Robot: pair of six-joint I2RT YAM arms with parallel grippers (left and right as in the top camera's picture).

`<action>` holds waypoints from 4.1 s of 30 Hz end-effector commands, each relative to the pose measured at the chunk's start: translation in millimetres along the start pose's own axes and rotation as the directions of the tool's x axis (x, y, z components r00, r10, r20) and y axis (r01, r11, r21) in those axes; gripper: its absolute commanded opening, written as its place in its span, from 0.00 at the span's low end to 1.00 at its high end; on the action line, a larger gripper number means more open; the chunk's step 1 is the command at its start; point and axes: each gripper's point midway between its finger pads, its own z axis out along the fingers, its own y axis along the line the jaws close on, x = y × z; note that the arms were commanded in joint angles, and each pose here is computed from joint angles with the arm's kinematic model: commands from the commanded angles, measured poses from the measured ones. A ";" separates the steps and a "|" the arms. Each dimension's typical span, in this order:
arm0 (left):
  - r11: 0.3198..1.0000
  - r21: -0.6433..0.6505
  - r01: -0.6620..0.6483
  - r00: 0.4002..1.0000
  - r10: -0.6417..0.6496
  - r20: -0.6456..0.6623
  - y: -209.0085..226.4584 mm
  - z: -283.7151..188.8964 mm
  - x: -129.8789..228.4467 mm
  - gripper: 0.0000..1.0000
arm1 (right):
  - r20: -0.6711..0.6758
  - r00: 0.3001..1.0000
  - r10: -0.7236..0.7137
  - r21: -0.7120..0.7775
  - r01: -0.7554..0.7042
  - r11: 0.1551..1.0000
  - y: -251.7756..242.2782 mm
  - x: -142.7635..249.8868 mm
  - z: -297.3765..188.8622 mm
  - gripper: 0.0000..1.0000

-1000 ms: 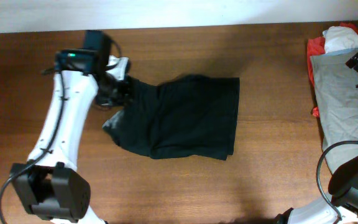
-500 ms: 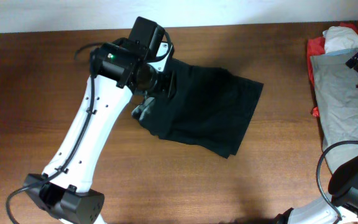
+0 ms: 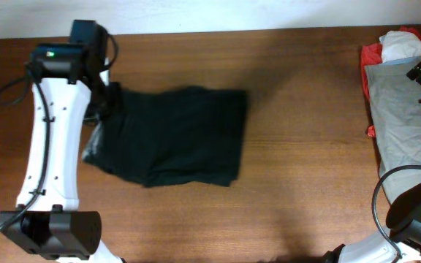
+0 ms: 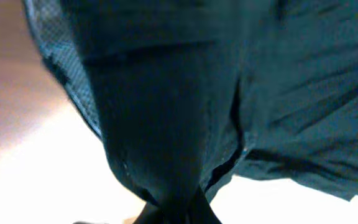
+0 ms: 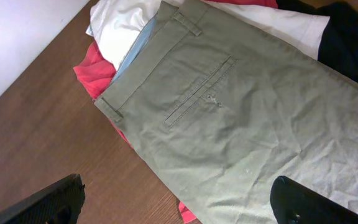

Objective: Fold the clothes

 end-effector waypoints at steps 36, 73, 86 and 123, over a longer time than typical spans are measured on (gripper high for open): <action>0.982 0.019 -0.185 0.968 0.179 0.173 -123.9 19.1 -35.1 0.00 | 0.009 1.000 0.008 0.010 -0.008 1.000 -1.5 -2.3 -1.7 0.99; 0.997 -0.037 0.064 0.988 -0.057 0.146 -30.5 14.9 -48.3 0.00 | 0.009 1.000 0.008 0.010 -0.008 1.000 -1.5 -2.2 -1.5 0.99; 0.991 0.049 -0.124 0.984 0.117 0.133 -153.1 92.9 -63.8 0.00 | 0.009 1.000 0.008 0.010 -0.008 1.000 -1.5 -2.2 -1.5 0.99; 0.895 0.301 -0.329 0.935 0.353 -0.026 -291.8 154.7 17.5 0.24 | 0.009 1.000 0.008 0.010 -0.008 1.000 -1.5 -2.3 -1.7 0.99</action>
